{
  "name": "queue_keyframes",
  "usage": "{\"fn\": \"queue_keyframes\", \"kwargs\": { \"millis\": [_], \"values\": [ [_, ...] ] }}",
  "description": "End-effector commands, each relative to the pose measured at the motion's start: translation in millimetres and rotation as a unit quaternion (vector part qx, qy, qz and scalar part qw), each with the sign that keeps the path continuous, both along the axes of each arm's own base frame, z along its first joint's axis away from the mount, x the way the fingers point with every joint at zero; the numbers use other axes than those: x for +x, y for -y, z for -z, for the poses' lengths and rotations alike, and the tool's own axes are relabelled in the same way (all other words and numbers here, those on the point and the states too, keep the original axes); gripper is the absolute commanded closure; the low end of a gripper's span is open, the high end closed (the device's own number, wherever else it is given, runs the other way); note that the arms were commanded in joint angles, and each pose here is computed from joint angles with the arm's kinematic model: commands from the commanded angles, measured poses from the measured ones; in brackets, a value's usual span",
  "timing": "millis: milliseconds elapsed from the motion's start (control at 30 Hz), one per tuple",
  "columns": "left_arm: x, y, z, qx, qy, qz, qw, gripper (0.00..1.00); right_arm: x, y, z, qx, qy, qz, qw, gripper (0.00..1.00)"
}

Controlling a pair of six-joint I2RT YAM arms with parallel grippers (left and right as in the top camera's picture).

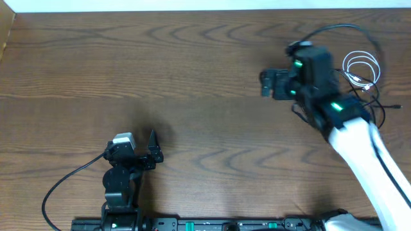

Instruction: Untangle cables

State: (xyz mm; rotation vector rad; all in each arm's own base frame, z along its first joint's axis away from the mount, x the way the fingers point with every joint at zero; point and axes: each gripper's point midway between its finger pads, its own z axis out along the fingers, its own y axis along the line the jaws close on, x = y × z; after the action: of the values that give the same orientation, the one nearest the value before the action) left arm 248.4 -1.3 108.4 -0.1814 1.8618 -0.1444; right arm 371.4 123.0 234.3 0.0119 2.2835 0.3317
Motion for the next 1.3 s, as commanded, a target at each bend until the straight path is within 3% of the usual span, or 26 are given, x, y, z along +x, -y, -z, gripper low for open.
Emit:
{"fn": "queue_keyframes", "kwargs": {
  "millis": [0, 133, 333, 600, 833, 1033, 1267],
  "values": [
    [-4, 0, 16, 0.005, -0.027, 0.002, 1.000, 0.02, -32, 18, -62, 0.009, 0.079, 0.022, 0.997, 0.01],
    [-4, 0, 16, 0.005, -0.027, 0.002, 1.000, 0.02, -66, 30, -109, 0.033, 0.146, 0.023, 0.989, 0.01],
    [-4, 0, 16, 0.005, -0.027, 0.002, 1.000, 0.02, -101, 42, -134, 0.039, 0.184, 0.019, 0.982, 0.01],
    [-4, 0, 16, 0.005, -0.027, 0.002, 1.000, 0.02, -109, 58, -102, 0.026, 0.183, 0.036, 0.982, 0.01],
    [-4, 0, 16, 0.005, -0.027, 0.002, 1.000, 0.02, -111, 69, -82, 0.054, 0.271, 0.053, 0.960, 0.01],
    [-4, 0, 16, 0.005, -0.026, 0.002, 1.000, 0.02, -120, 74, -52, 0.080, 0.358, 0.049, 0.929, 0.01],
    [-4, 0, 16, 0.005, -0.026, 0.002, 1.000, 0.02, -136, 83, -54, 0.093, 0.469, 0.045, 0.877, 0.01]
  ]
}}
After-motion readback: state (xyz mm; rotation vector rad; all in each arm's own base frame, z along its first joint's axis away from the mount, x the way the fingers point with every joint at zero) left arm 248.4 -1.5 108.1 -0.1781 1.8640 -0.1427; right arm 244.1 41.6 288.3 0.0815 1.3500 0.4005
